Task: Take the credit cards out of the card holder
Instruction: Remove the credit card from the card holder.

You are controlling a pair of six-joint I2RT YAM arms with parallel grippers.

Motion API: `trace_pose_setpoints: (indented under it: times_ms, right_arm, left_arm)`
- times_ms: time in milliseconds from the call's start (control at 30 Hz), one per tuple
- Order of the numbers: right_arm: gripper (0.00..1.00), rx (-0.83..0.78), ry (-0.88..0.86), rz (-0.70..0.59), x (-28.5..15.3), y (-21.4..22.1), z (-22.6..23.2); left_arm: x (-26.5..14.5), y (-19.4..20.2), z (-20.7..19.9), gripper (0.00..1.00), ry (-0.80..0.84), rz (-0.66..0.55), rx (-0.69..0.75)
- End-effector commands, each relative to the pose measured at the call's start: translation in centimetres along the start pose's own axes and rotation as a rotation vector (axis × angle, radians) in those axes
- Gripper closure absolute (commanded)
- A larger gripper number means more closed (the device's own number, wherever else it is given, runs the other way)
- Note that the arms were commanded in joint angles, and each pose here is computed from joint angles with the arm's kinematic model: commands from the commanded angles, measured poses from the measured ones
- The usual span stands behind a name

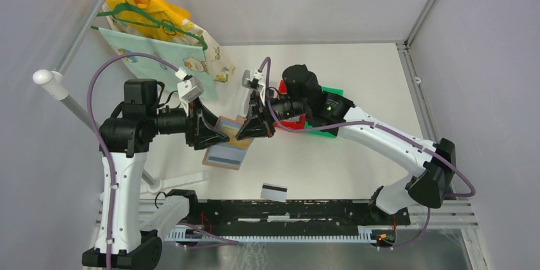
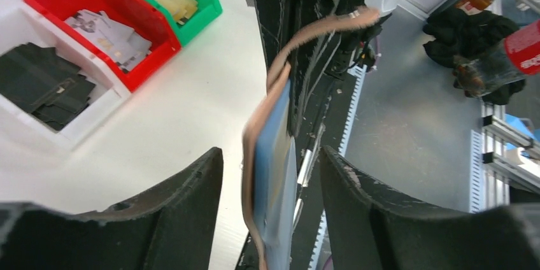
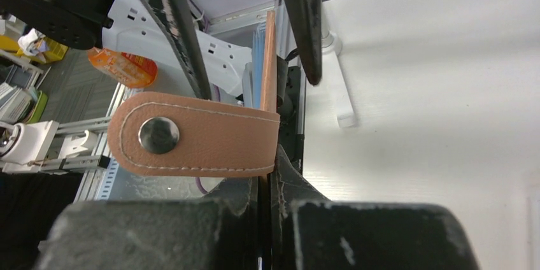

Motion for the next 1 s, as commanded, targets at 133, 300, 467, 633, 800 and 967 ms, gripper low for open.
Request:
trace_pose_setpoints:
  times_ms: [133,300,467,633,800,967]
  right_arm:
    - [1.0,-0.113,-0.067,-0.043,0.8,-3.5,0.8]
    - [0.83,-0.125,-0.057,-0.063,0.5,-4.5,0.8]
    - [0.41,-0.052,-0.006,-0.212,-1.3,-4.1,0.8]
    - [0.23,0.046,0.051,-0.541,-3.9,-2.3,2.4]
    - [0.16,0.163,-0.006,-0.767,-4.7,-0.9,3.4]
    - [0.15,0.167,-0.052,-0.847,-3.7,-2.2,3.9]
  left_arm:
    - [0.4,1.3,-0.5,0.67,0.123,0.043,-0.018]
    - [0.2,1.8,-0.7,0.91,0.123,0.068,-0.005]
    - [0.1,0.1,-1.4,0.98,0.135,0.002,-0.016]
    - [0.0,-2.5,-2.6,0.98,0.142,-0.139,-0.055]
    - [-0.4,-4.3,-3.8,0.98,0.115,-0.293,-0.059]
    - [-0.5,-4.6,-4.2,0.98,0.12,-0.338,-0.118]
Point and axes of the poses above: each gripper's point midway between its finger pads, its own x axis out along the fingers, its own z axis along the line the jaws close on, y = z × x, the point moved 7 cm from there along -x, back along the fingers, and after that the axes turned 15 degrees about -x, right-handed, at the moved point
